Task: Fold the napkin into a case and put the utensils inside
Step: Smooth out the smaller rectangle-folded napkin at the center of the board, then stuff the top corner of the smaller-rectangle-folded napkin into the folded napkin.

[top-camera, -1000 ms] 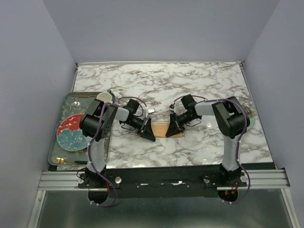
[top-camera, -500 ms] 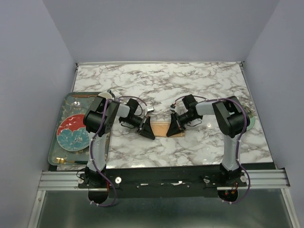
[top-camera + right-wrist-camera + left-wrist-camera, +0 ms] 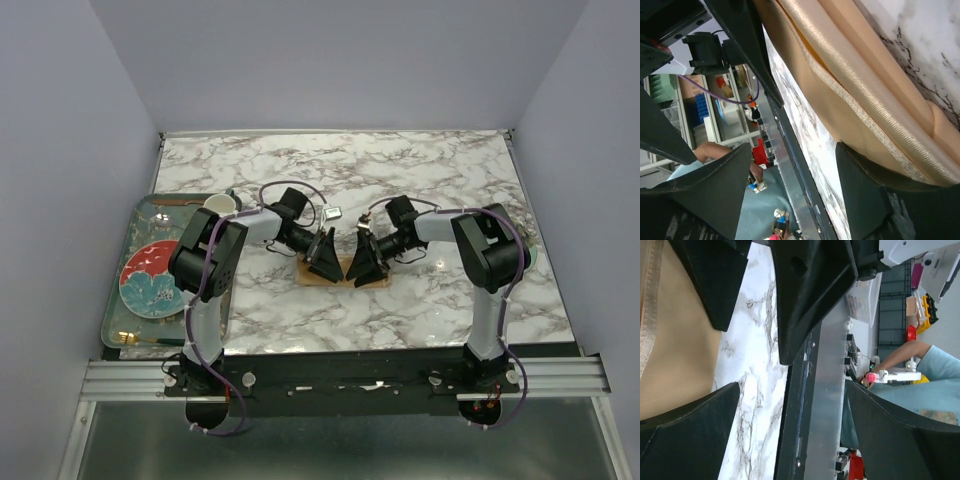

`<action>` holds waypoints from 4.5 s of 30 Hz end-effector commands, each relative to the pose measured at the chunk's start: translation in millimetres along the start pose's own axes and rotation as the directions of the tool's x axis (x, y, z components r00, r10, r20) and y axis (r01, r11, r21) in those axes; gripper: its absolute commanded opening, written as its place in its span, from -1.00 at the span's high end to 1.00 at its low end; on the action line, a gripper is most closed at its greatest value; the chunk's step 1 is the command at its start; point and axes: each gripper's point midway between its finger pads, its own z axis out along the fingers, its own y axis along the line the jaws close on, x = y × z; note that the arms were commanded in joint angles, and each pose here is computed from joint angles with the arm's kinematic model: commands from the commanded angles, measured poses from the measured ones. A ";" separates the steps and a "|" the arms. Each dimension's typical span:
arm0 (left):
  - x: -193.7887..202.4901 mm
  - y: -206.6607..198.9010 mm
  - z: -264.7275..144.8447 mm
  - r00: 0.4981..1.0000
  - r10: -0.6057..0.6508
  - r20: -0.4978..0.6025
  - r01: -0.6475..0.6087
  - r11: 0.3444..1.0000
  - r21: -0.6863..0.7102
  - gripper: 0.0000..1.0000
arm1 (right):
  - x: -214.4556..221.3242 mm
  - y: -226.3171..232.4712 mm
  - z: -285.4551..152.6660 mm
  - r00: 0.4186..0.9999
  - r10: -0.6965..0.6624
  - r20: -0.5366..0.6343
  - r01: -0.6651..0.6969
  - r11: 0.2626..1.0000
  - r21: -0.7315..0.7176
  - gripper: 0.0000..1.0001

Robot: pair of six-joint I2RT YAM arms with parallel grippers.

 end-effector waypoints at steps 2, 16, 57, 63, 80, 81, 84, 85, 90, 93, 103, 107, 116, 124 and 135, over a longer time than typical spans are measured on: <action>-0.5 22.9 0.7 0.999 -0.036 0.030 0.038 0.998 -0.059 -0.97 | -1.1 -31.6 0.5 1.000 -0.010 0.014 0.008 0.992 0.123 -0.63; 28.4 98.2 -14.1 0.969 -0.233 0.087 0.244 0.958 -0.151 -0.91 | 22.5 -8.4 -20.1 1.000 -0.018 -0.006 0.018 0.996 0.086 -0.84; -103.8 22.0 7.0 0.573 0.762 -0.303 -0.807 0.458 -0.374 -0.31 | -39.5 -9.5 -132.9 0.945 -0.190 0.266 0.078 0.922 0.380 0.22; -109.7 38.4 35.0 0.542 0.760 -0.358 -0.835 0.441 -0.329 -0.40 | -48.8 -17.2 -129.7 0.945 -0.138 0.295 0.027 0.936 0.350 0.26; -87.9 55.4 62.9 0.505 0.738 -0.446 -0.859 0.480 -0.178 -0.34 | -57.5 -22.6 -136.8 0.938 -0.085 0.337 -0.027 0.949 0.314 0.27; -87.2 57.1 63.6 0.508 0.734 -0.451 -0.857 0.484 -0.177 -0.34 | -57.1 -23.3 -136.8 0.938 -0.082 0.337 -0.029 0.950 0.312 0.27; -85.4 64.1 66.8 0.510 0.723 -0.467 -0.854 0.490 -0.173 -0.33 | -54.9 -24.5 -135.9 0.939 -0.073 0.336 -0.036 0.951 0.307 0.27; -87.3 63.6 67.6 0.507 0.726 -0.464 -0.856 0.488 -0.171 -0.32 | -54.1 -25.0 -135.8 0.939 -0.069 0.336 -0.039 0.951 0.305 0.27; -89.2 61.5 69.8 0.506 0.732 -0.456 -0.856 0.489 -0.166 -0.22 | -52.7 -25.9 -135.2 0.940 -0.066 0.334 -0.040 0.953 0.301 0.26; -92.8 57.1 69.7 0.508 0.736 -0.448 -0.857 0.485 -0.175 -0.17 | -52.8 -26.5 -134.4 0.941 -0.061 0.332 -0.042 0.954 0.296 0.26; -98.3 41.1 66.1 0.497 0.756 -0.426 -0.866 0.461 -0.193 0.52 | -54.2 -29.8 -133.6 0.942 -0.054 0.332 -0.050 0.954 0.297 0.26; -101.5 29.8 62.5 0.501 0.765 -0.406 -0.866 0.448 -0.224 0.67 | -55.8 -30.2 -133.8 0.940 -0.050 0.338 -0.054 0.955 0.292 0.26; -90.6 20.9 54.2 0.539 0.752 -0.379 -0.840 0.450 -0.303 0.99 | -55.1 -24.2 -128.7 0.944 -0.061 0.325 -0.026 0.966 0.258 0.27; -80.3 20.1 48.0 0.572 0.741 -0.350 -0.810 0.443 -0.385 1.00 | -46.6 -21.0 -114.3 0.956 -0.058 0.287 -0.014 0.970 0.243 0.29; -64.8 16.6 45.9 0.594 0.746 -0.301 -0.777 0.436 -0.453 1.00 | -32.0 -23.0 -74.8 0.981 -0.033 0.189 -0.024 0.956 0.293 0.45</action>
